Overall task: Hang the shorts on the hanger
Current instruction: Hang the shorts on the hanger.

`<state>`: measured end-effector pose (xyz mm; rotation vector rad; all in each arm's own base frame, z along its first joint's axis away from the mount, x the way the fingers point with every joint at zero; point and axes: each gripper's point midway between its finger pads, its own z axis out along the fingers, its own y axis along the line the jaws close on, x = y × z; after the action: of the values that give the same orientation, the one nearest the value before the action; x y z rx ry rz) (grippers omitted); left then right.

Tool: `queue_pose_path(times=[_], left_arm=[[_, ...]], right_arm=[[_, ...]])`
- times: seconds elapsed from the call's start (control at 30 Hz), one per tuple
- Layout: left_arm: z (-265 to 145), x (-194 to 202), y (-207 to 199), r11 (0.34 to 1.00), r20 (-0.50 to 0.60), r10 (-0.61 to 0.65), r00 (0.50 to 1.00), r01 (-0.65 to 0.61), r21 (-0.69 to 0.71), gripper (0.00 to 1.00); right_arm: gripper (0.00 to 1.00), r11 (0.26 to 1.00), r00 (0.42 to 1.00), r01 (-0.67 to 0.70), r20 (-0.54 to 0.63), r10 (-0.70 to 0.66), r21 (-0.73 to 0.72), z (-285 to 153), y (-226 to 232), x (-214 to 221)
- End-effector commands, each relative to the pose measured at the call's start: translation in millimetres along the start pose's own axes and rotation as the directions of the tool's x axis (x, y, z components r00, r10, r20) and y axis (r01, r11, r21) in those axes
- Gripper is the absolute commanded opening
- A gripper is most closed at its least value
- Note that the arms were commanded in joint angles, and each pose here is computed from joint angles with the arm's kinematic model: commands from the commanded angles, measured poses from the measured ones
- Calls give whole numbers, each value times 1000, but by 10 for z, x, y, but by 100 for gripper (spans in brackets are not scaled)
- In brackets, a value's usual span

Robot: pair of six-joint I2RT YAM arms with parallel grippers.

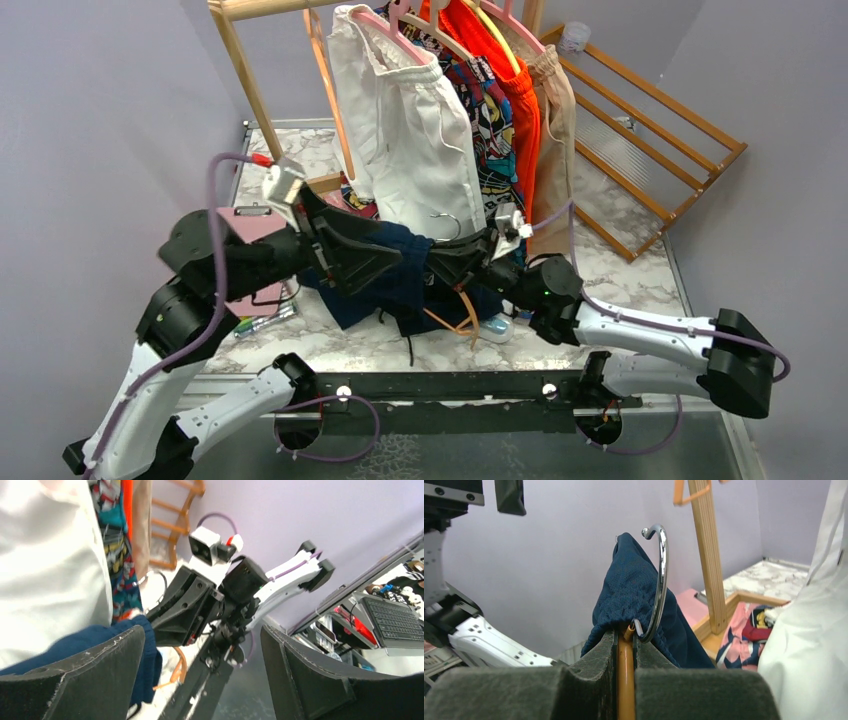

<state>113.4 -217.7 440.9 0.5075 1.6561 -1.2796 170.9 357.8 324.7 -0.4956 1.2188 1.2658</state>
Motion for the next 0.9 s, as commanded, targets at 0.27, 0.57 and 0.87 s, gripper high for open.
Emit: queue_pose_path(times=[0.27, 0.57, 0.87], left_arm=[[-520, -1007, -799, 902, 318, 377, 870, -422, 85, 88], [-480, -1041, -871, 855, 330, 449, 830, -507, 112, 88], [-393, -1419, -1065, 805, 458, 479, 749, -583, 111, 88]], right_arm=[[1, 956, 953, 243, 227, -203, -165, -170, 729, -1447], [1, 947, 930, 293, 269, -250, -135, -568, 803, -1765], [1, 941, 901, 329, 327, -285, -85, -850, 831, -2059]])
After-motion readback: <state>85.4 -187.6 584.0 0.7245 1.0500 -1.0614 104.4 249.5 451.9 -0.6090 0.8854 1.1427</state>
